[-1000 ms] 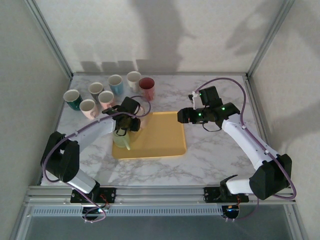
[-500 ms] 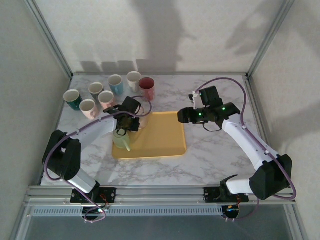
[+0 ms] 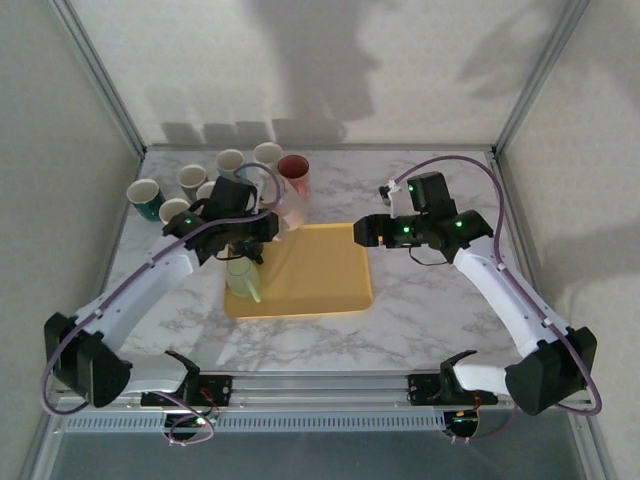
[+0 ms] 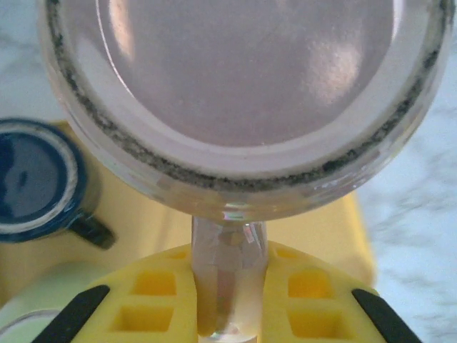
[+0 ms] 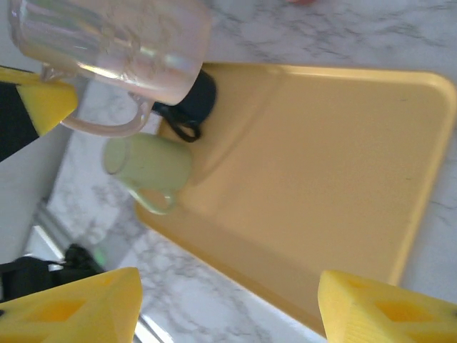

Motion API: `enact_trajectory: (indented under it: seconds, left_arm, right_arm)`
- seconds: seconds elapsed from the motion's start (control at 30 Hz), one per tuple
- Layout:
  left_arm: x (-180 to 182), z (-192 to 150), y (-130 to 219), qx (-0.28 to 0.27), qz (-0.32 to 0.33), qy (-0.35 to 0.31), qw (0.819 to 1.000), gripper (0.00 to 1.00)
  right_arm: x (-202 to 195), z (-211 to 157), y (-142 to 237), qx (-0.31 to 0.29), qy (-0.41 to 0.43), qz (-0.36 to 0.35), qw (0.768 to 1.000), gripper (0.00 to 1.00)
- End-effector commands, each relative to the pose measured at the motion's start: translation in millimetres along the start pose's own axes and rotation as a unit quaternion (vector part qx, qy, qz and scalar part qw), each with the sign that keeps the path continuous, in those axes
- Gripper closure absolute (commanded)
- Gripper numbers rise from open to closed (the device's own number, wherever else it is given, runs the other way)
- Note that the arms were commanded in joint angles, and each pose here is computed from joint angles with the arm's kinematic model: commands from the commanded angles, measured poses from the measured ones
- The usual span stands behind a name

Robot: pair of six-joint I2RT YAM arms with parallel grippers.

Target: Turn the mug right side up

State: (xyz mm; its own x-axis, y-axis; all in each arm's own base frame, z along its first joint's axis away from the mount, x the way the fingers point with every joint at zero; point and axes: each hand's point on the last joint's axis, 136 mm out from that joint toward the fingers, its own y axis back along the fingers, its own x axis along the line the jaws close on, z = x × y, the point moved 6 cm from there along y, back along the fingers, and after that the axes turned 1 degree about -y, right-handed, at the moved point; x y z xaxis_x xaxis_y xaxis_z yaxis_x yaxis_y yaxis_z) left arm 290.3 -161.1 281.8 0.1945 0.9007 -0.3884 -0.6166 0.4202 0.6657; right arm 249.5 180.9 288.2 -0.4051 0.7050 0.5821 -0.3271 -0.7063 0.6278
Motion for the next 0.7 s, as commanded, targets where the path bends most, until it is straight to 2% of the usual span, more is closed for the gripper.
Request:
enact_trajectory:
  seconds: [0.0, 0.23, 0.33, 0.5, 0.67]
  left_arm:
    - [-37, 49, 46, -0.132, -0.129, 0.039, 0.982, 1.00]
    - [-52, 62, 86, -0.198, -0.224, 0.067, 0.952, 1.00]
    - [-56, 63, 100, -0.224, -0.268, 0.080, 0.934, 1.00]
    - [-57, 57, 109, -0.239, -0.318, 0.100, 0.912, 1.00]
    - [-58, 51, 113, -0.249, -0.373, 0.124, 0.885, 1.00]
  right_arm:
    - [21, 6, 12, -0.017, -0.001, 0.071, 0.997, 0.33]
    - [44, 15, 23, -0.033, -0.001, 0.151, 0.988, 0.33]
    - [56, 18, 27, -0.039, -0.002, 0.216, 0.976, 0.35]
    - [74, 30, 35, -0.061, -0.006, 0.303, 0.951, 0.37]
    - [80, 44, 33, -0.078, -0.028, 0.354, 0.932, 0.41]
